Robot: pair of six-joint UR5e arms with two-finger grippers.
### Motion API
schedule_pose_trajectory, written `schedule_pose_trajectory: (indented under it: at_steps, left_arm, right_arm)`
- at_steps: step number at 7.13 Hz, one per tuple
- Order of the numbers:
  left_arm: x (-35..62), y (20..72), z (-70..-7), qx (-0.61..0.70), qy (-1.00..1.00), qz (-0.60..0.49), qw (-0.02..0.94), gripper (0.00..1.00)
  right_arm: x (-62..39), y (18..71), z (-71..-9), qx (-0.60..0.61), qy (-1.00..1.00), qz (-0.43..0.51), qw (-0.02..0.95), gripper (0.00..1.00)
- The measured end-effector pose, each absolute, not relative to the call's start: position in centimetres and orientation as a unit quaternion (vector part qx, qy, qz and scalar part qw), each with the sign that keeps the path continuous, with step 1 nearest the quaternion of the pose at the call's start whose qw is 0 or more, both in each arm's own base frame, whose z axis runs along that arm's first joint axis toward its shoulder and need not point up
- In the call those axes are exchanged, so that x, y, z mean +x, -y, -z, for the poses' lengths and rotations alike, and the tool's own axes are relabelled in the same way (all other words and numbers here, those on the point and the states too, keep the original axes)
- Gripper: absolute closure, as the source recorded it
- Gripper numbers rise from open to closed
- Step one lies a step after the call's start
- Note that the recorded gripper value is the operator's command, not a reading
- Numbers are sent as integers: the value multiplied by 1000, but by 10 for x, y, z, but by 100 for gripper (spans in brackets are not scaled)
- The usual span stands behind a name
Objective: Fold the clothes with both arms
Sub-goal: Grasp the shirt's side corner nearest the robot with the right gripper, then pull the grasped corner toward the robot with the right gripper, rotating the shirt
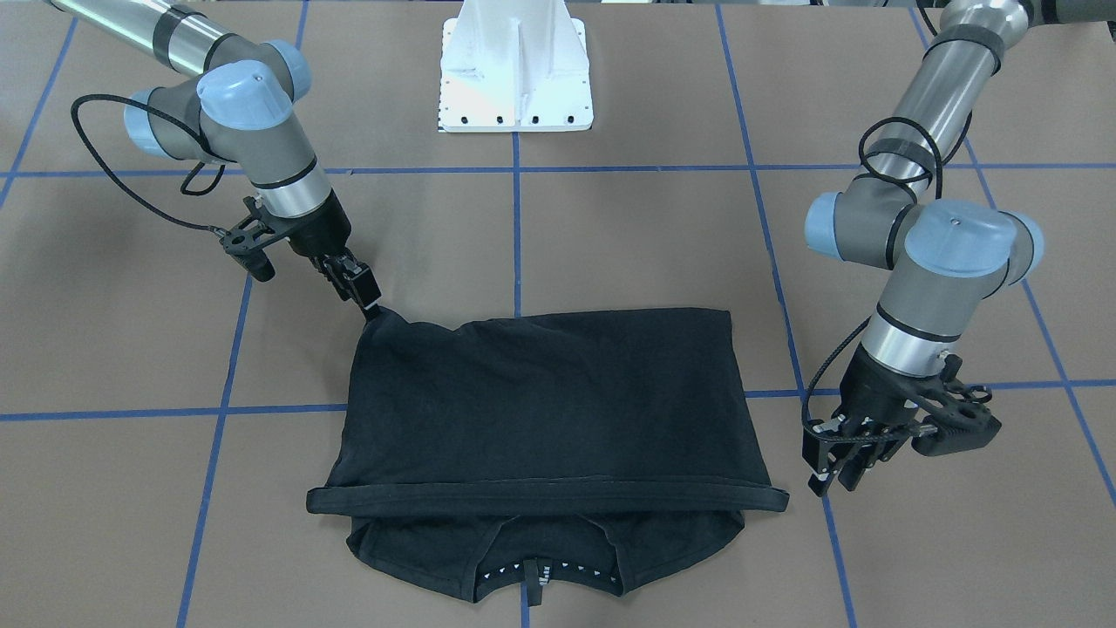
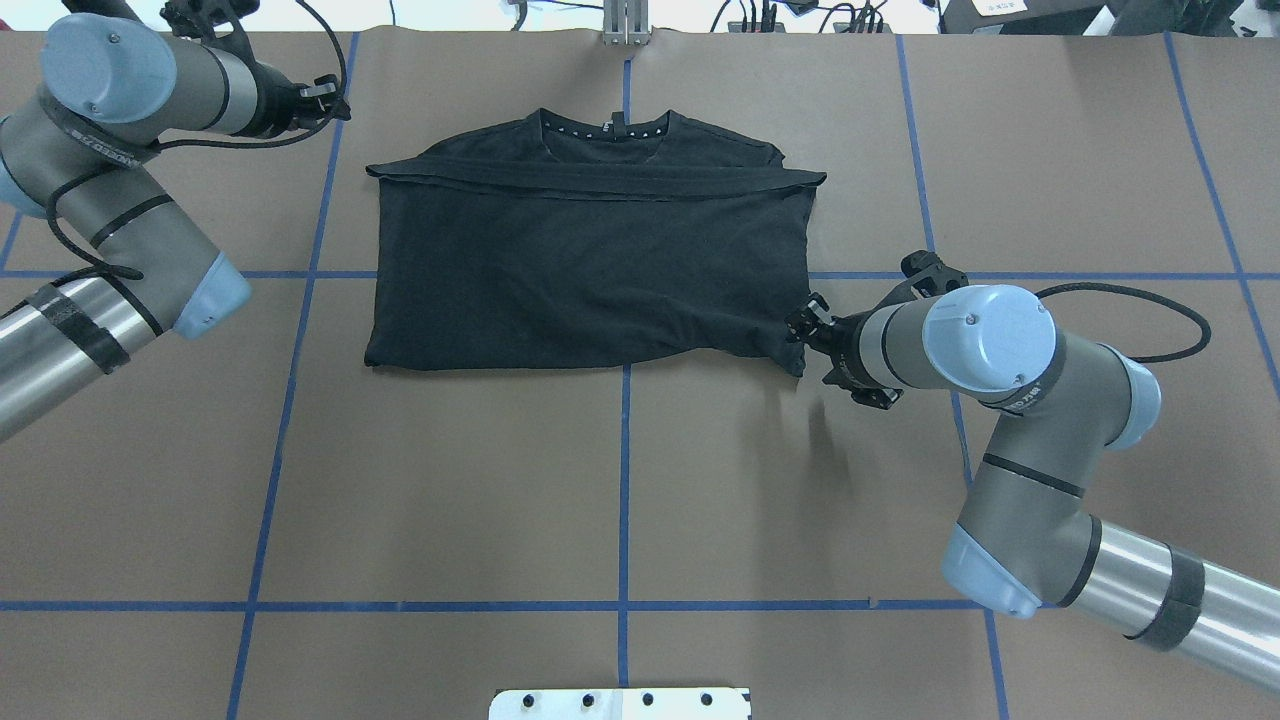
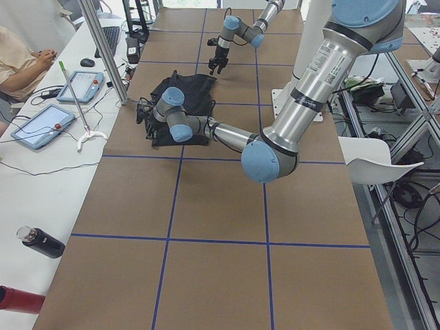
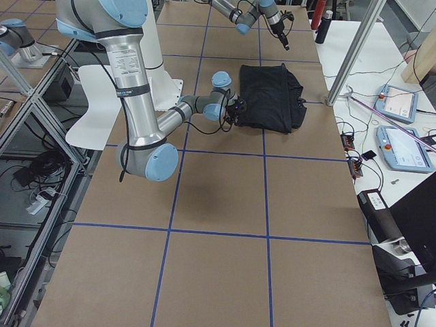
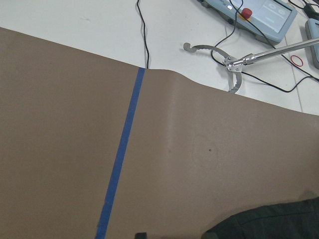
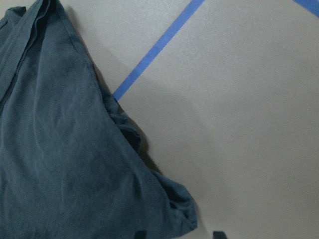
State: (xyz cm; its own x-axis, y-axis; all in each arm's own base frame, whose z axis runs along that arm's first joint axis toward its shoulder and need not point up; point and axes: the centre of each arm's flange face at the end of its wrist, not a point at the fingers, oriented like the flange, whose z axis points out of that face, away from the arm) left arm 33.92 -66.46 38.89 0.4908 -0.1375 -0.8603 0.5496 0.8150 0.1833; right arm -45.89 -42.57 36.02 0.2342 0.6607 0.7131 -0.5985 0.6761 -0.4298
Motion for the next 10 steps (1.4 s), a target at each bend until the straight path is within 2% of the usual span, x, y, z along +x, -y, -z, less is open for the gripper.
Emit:
schedule_pose_trajectory:
  at_steps: [4,5,6,7,10]
  left_arm:
    - [337,663,-387,226,-461,207,832,51]
    - [337,662,-389,225,-461,207,833,51]
    - [337,662,-391,224,-460,207,834,51]
    - [337,662,-391,224,-460,207,834,51]
    - [337,662,-392,224,-460,207,834,51]
  right_arm:
    - [-473,435,-363,-28,465,-403,788,42]
    - [-477,438,-364,-27,463,-403,789,50]
    - [-479,439,-363,-26,463,-403,789,94]
    - [-481,440,-361,-26,464,-402,789,100]
    - [-482,441,-355,-24,469,-397,789,100]
